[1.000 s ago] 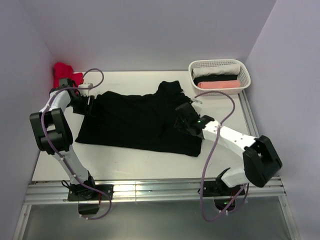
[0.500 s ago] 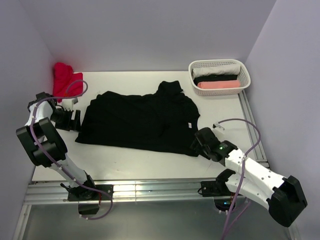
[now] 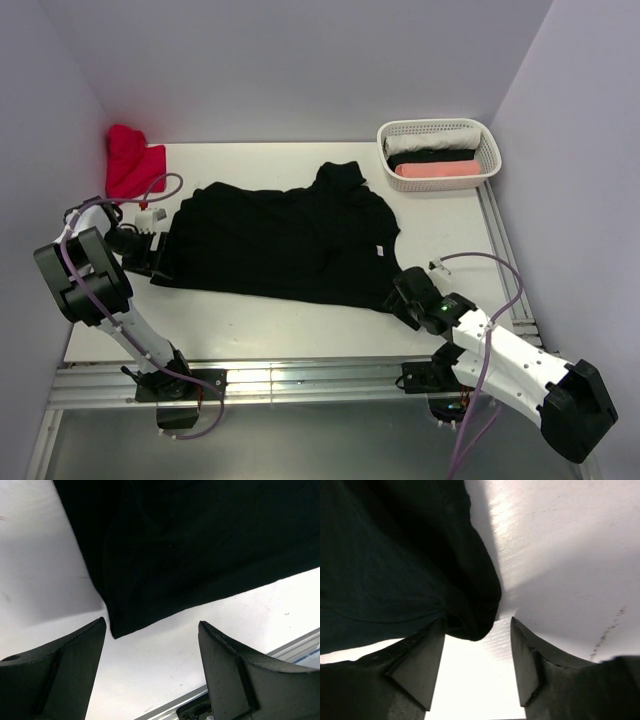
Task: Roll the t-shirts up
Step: Fold the tshirt
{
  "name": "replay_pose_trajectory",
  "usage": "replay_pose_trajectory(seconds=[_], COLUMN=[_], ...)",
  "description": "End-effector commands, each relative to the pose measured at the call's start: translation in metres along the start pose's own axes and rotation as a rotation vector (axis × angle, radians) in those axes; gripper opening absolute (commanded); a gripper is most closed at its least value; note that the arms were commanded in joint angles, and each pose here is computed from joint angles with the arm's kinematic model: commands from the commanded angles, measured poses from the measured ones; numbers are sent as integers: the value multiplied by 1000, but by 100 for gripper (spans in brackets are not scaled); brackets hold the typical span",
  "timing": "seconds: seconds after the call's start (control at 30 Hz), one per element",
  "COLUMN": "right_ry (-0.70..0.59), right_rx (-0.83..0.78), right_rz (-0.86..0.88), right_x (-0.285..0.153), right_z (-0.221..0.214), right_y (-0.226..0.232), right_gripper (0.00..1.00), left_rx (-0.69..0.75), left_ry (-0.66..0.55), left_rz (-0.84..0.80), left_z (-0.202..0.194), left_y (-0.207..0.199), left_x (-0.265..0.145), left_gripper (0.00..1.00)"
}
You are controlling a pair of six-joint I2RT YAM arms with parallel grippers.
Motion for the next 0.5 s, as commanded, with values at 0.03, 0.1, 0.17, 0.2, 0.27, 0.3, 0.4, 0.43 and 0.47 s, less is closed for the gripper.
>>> replay_pose_trajectory(seconds=[0.03,0.1,0.17,0.2,0.27,0.3,0.4,0.43,0.47], right_ry=[-13,-12,-17,-19,-31,-39,-57,-64,-69], right_rx=[22,18,14,12,9,10,-6,-11,-25], right_rz=[20,17,16,18,22,23,2,-9,-18], right_x=[5,5,6,5,3,2,-2,-5,-6], right_z=[2,2,2,2,4,6,10,13,15], right_y=[5,5,4,4,5,5,5,6,6], right_gripper=[59,56,54,53,49,45,36,35,33], left_rx=[-34,-54,-70,-77,-102,-118,-152,-155,-161], left_ry=[30,41,43,42,35,33,48,43,40], left_rz=[-35,-29,-26,-33,-42,-47,-77,-81,-87], left_z=[-6,-6,-3,-2,2,3,5,7,7], left_y=[1,2,5,5,6,5,6,6,6], left_x=[8,11,13,13,15,16,23,23,23], left_gripper=[80,80,80,80,80,80,78,77,76])
Point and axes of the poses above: each gripper's point midway between its finger pads, its own x axis out along the fingers, its own y axis along the line the jaws close on, z = x × y, the point moved 8 cm from there along -x, back along the fingers, and after that the axes turned 8 degrees about -x, right-handed, at the moved point
